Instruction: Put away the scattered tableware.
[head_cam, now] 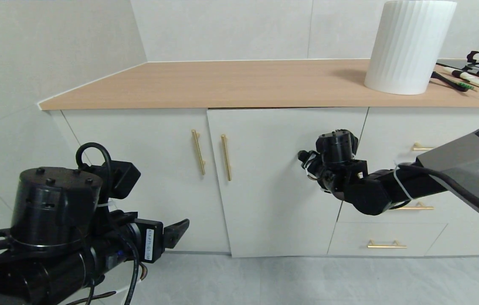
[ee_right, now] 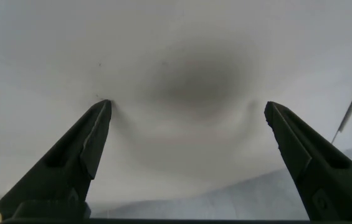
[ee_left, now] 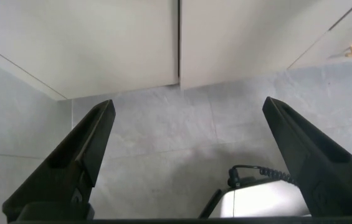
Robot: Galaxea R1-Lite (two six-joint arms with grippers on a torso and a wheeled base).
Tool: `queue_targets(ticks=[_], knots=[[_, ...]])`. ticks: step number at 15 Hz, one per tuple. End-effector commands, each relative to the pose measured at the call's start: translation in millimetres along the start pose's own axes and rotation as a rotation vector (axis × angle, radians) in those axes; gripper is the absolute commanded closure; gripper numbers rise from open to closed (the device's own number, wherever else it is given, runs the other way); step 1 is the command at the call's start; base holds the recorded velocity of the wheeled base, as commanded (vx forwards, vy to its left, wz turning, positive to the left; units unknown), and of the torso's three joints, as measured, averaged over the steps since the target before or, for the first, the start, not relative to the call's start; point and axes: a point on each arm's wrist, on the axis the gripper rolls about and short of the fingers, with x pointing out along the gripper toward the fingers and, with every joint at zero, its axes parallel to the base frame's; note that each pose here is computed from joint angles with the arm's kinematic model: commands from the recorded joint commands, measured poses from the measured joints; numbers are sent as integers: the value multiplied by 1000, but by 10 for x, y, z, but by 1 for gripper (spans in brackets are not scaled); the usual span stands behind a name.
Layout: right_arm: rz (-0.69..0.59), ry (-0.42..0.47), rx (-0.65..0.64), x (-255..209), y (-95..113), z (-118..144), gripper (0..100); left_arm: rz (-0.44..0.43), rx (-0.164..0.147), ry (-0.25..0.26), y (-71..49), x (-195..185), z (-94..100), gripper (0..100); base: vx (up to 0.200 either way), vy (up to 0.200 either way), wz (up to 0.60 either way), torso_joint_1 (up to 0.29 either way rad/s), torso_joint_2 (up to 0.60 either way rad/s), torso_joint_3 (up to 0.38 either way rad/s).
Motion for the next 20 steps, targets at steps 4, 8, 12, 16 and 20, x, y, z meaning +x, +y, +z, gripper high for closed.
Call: queue_targets(ticks=[4,8,12,16,20], knots=[[-52,-62,21,145,-68,90,0,4,3,12,-9,34,-15,0,0,0,0,0,0,0],[-54,-62,20,106,-71,126,0,3,2,9,-9,30,-8,0,0,0,0,0,0,0],[73,-53,21,-574,-5,635,0,15,-45,-71,91,-75,95,0,0,0,0,0,0,0],[100,-97,-150,-1524,-334,968,0,152,-137,-192,455,-463,61,0,0,0,0,0,0,0],[74,-185,-264,-2641,-1133,1033,0,192,-222,-378,757,-1167,-469,0,0,0,0,0,0,0]])
